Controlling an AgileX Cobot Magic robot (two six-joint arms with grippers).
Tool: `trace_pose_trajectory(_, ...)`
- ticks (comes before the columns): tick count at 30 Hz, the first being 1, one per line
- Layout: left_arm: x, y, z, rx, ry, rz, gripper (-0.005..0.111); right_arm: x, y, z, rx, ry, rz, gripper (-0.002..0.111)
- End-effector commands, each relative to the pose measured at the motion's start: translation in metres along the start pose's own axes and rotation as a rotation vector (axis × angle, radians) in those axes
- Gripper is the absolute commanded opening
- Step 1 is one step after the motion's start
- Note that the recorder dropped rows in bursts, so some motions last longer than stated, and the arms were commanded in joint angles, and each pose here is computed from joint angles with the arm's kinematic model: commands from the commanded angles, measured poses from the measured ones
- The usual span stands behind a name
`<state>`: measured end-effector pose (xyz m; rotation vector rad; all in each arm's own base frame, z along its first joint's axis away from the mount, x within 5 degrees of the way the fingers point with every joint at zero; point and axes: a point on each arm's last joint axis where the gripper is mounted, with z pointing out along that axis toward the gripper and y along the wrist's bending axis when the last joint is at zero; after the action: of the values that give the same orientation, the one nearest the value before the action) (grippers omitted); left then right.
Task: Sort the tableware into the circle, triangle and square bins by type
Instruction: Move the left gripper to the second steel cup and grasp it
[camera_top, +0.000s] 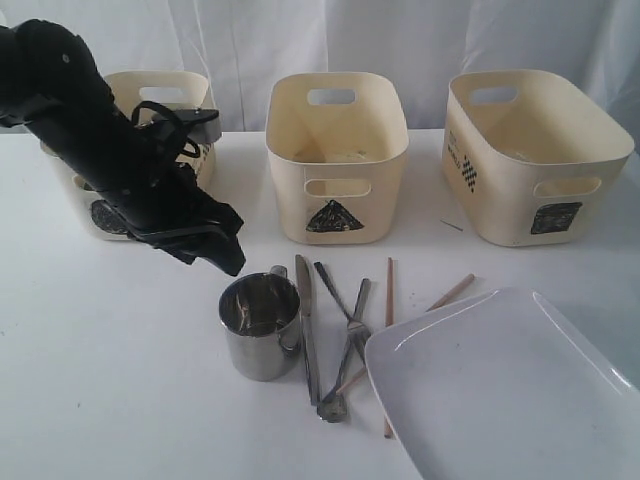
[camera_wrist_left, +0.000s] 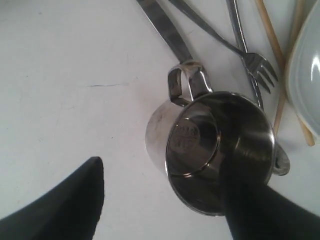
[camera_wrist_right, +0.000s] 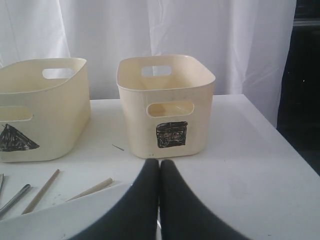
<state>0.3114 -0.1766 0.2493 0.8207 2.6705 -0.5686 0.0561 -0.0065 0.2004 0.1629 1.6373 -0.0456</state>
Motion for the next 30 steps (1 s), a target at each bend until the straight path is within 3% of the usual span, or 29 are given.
trace_pose_trajectory(1,-0.001,-0.004,0.002,0.021,-0.015,-0.017,0.069,0.001,0.000,0.000,-0.001,-0.007,-0.010,0.000)
trace_pose_trajectory(11,-0.008,-0.028,0.012,-0.015,-0.077,0.063,0.069,0.001,0.000,0.000,-0.001,-0.007,-0.010,0.000)
trace_pose_trajectory(17,-0.003,-0.021,0.021,-0.081,-0.003,0.032,0.069,0.001,0.000,0.000,-0.001,-0.007,-0.010,0.000)
trace_pose_trajectory(30,0.001,-0.016,0.038,-0.075,0.061,0.007,0.069,0.001,0.000,0.000,-0.001,-0.007,-0.010,0.000)
